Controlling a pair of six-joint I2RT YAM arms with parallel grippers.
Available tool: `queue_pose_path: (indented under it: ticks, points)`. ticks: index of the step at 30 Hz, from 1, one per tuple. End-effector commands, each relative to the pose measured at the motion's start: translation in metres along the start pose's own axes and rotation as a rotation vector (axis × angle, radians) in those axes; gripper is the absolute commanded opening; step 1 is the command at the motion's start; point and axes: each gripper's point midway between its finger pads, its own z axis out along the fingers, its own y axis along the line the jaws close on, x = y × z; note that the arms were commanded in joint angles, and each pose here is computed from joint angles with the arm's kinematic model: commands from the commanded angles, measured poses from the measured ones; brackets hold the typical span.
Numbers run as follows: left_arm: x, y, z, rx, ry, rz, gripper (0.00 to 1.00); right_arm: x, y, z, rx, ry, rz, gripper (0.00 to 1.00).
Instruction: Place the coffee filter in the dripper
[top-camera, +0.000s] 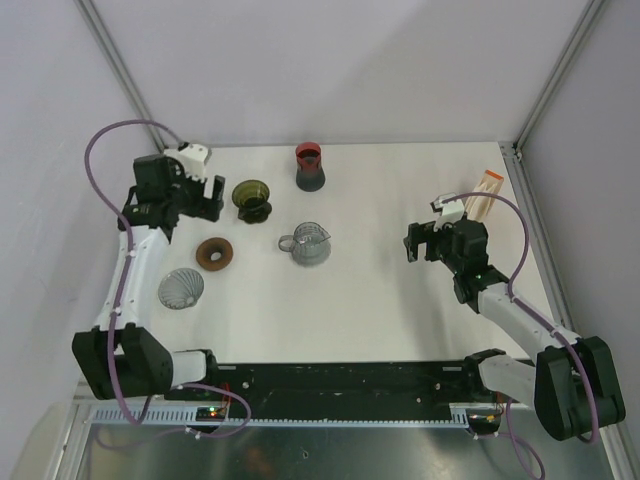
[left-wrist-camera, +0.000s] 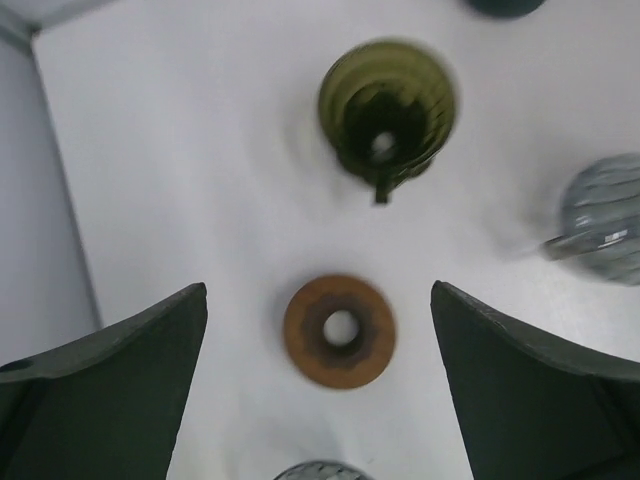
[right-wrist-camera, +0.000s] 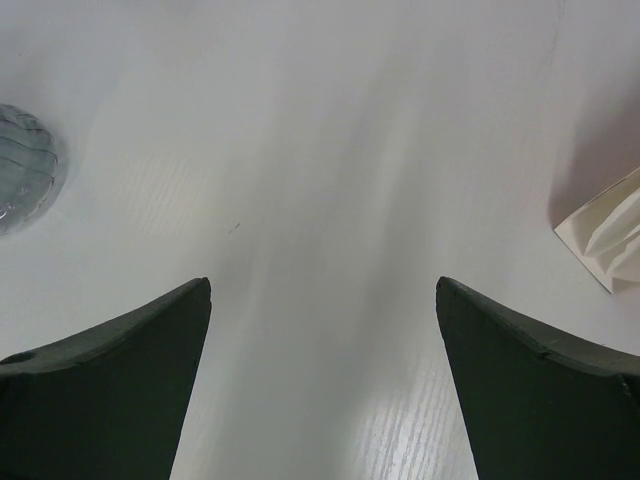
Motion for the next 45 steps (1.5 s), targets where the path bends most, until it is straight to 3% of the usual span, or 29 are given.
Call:
queue_pose_path:
  ticks: [1, 8, 18, 30, 32, 36, 40, 45]
  points:
    - [0.064, 0.033, 0.006, -0.056, 0.194, 0.062, 0.96, -0.032, 0.004, -0.003, -0.005, -0.083, -0.001, 0.99]
    - [0.125, 0.045, 0.040, -0.024, 0.390, 0.082, 0.75, -0.035, 0.005, -0.006, -0.007, -0.092, -0.005, 0.99]
    - [0.178, 0.055, 0.067, 0.016, 0.546, 0.058, 0.71, -0.036, 0.007, -0.006, -0.010, -0.095, -0.009, 0.99]
    - [0.204, 0.058, 0.088, 0.023, 0.590, 0.025, 0.61, -0.034, 0.006, -0.005, -0.004, -0.087, -0.010, 0.99]
    - [0.207, 0.054, 0.090, 0.039, 0.590, 0.014, 0.56, -0.034, 0.006, -0.005, -0.005, -0.087, -0.010, 0.99]
    - [0.208, 0.048, 0.091, 0.059, 0.582, -0.003, 0.37, -0.033, 0.005, -0.005, -0.001, -0.085, -0.011, 0.99]
    - [0.198, 0.049, 0.087, 0.048, 0.553, -0.014, 0.06, -0.033, 0.005, -0.005, 0.003, -0.084, -0.011, 0.99]
    - [0.170, 0.061, 0.071, -0.011, 0.478, -0.020, 0.00, -0.033, 0.005, -0.005, 0.001, -0.084, -0.010, 0.99]
